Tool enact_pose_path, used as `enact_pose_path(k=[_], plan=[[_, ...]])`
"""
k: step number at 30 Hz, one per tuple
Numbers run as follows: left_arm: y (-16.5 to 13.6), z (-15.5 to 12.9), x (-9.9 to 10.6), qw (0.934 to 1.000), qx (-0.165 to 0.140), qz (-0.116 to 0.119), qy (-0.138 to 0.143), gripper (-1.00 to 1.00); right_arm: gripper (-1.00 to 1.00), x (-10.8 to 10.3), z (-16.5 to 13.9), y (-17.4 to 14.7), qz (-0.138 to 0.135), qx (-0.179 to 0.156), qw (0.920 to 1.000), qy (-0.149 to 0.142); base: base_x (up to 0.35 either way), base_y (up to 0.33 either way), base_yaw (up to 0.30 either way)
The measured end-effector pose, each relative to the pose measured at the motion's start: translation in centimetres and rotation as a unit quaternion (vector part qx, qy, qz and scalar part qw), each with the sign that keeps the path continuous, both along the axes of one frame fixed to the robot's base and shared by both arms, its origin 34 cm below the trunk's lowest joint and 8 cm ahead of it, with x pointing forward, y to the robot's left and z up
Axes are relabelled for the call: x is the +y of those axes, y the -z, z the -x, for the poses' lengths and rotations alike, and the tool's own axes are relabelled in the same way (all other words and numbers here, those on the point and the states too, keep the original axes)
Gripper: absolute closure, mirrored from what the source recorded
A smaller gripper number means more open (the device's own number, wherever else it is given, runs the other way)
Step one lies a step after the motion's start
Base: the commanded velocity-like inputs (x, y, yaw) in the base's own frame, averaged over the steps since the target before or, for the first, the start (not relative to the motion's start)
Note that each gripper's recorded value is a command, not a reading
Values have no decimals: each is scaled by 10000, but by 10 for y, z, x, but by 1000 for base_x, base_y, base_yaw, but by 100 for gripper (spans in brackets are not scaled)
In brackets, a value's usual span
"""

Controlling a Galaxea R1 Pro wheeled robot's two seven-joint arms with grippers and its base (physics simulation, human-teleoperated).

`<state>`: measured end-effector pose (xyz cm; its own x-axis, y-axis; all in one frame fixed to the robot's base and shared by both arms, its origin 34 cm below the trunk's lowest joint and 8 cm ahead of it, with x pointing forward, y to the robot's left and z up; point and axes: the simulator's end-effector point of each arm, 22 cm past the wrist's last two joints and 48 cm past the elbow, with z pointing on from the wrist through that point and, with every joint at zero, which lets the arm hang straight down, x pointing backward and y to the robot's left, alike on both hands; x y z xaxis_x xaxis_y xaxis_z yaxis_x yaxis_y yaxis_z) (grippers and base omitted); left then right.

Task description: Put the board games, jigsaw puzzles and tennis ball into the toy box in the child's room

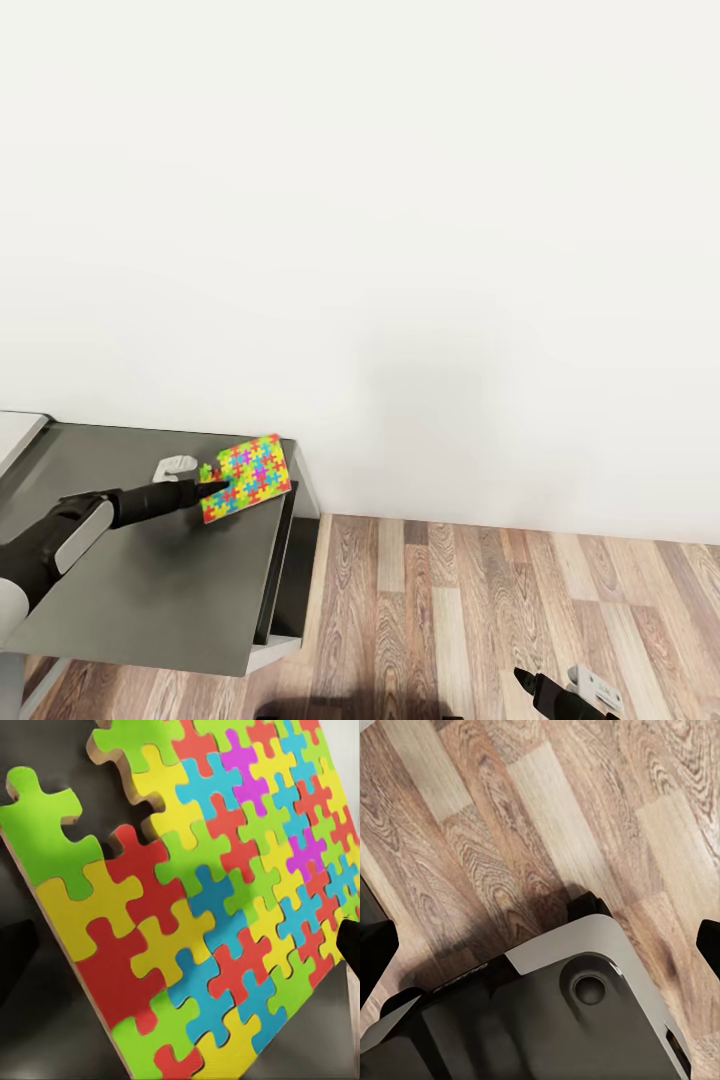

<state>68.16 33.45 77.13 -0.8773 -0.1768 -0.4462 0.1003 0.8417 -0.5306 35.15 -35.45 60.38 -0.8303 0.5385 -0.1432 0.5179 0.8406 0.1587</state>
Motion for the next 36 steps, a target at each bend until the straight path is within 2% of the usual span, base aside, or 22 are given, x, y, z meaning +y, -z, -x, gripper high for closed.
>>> enact_pose_path(k=[14, 24, 31, 36], plan=[[-2, 0, -5, 9999, -22, 75, 68, -100, -100, 0, 0, 0, 0, 0, 10000, 2, 0, -4, 0], [-7, 2, -13, 9995, -52, 245, 174, -100, -100, 0, 0, 0, 2, 1, 10000, 0, 0, -75, 0], [-4, 8, -22, 9991, 0, 237, 361, -100, -100, 0, 0, 0, 2, 0, 10000, 4, 0, -26, 0], [-4, 9, -24, 9989, -2, 237, 398, -100, -100, 0, 0, 0, 2, 0, 10000, 3, 0, -1, 0]])
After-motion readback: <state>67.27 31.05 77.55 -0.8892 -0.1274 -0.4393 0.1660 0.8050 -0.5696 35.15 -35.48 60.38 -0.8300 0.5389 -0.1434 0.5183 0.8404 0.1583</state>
